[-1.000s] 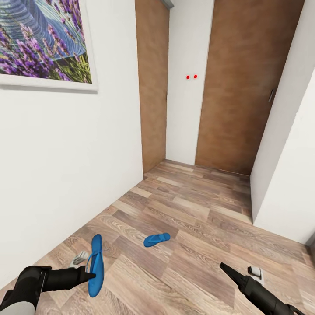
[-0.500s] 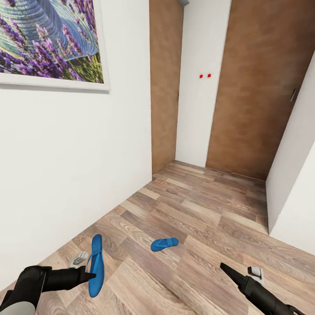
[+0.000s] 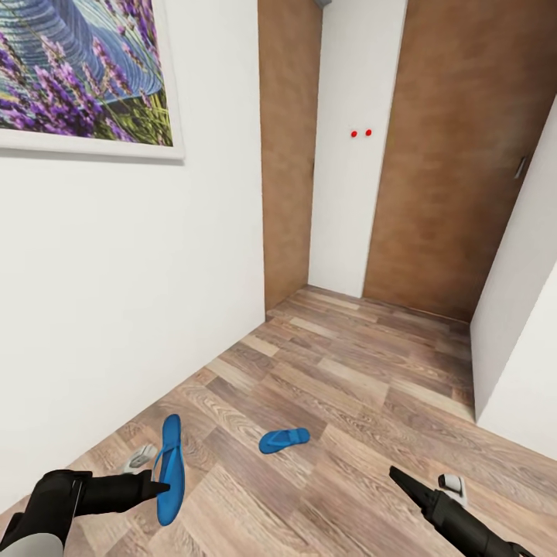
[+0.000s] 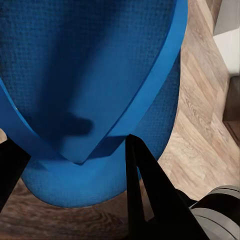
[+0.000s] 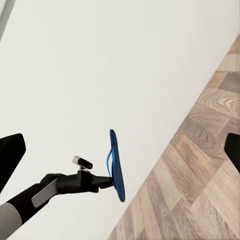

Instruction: In the bedroom, move the book from the bed onto either nightstand, and place the two sandals side by side next to the bed.

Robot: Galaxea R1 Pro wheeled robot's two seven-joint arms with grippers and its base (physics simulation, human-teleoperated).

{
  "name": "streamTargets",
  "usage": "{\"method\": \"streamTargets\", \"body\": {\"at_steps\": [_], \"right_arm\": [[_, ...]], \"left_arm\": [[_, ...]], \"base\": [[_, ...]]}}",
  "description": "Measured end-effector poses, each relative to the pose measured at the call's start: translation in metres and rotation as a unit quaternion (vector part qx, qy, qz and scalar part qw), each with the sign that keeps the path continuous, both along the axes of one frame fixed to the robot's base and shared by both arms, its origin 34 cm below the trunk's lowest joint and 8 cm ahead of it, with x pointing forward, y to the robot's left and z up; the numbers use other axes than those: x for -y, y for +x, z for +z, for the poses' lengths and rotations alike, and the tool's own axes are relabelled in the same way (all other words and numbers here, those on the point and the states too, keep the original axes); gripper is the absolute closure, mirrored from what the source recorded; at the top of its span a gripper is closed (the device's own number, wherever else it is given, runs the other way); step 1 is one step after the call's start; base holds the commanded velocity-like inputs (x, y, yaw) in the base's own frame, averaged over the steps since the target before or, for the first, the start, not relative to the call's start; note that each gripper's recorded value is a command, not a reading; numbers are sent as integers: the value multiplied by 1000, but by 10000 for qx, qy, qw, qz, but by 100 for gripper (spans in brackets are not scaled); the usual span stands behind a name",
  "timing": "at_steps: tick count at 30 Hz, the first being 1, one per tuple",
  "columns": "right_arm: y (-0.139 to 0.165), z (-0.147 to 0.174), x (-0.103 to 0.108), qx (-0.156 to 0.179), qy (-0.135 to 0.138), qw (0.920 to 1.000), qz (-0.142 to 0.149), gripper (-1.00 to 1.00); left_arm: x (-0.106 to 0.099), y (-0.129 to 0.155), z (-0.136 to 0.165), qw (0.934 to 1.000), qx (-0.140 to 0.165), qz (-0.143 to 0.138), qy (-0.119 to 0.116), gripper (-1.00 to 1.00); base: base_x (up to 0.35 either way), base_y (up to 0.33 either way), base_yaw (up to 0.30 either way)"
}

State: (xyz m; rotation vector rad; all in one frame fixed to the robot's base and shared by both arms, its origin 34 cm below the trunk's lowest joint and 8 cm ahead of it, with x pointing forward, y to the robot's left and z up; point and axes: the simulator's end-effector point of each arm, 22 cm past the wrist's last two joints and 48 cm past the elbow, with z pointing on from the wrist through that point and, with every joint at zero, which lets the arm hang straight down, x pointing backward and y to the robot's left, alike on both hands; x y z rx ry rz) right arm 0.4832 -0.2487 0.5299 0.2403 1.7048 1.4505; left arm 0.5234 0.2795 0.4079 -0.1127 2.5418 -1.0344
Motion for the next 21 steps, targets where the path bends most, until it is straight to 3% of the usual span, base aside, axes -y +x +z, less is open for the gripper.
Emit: {"method": "streamTargets", "body": {"at_steps": [6,21], "right_arm": [[-1,-7,0,-79,60,9999,-41,-100],[-2,-9,-4,-109,49,9999,-10,-100]], "left_arm": [[0,0,0,10000,-5,-3,-2,100],[1,0,0,10000,-3,-5,-4,100]], "base": [[122,-132,143],[115,-180,257]]}}
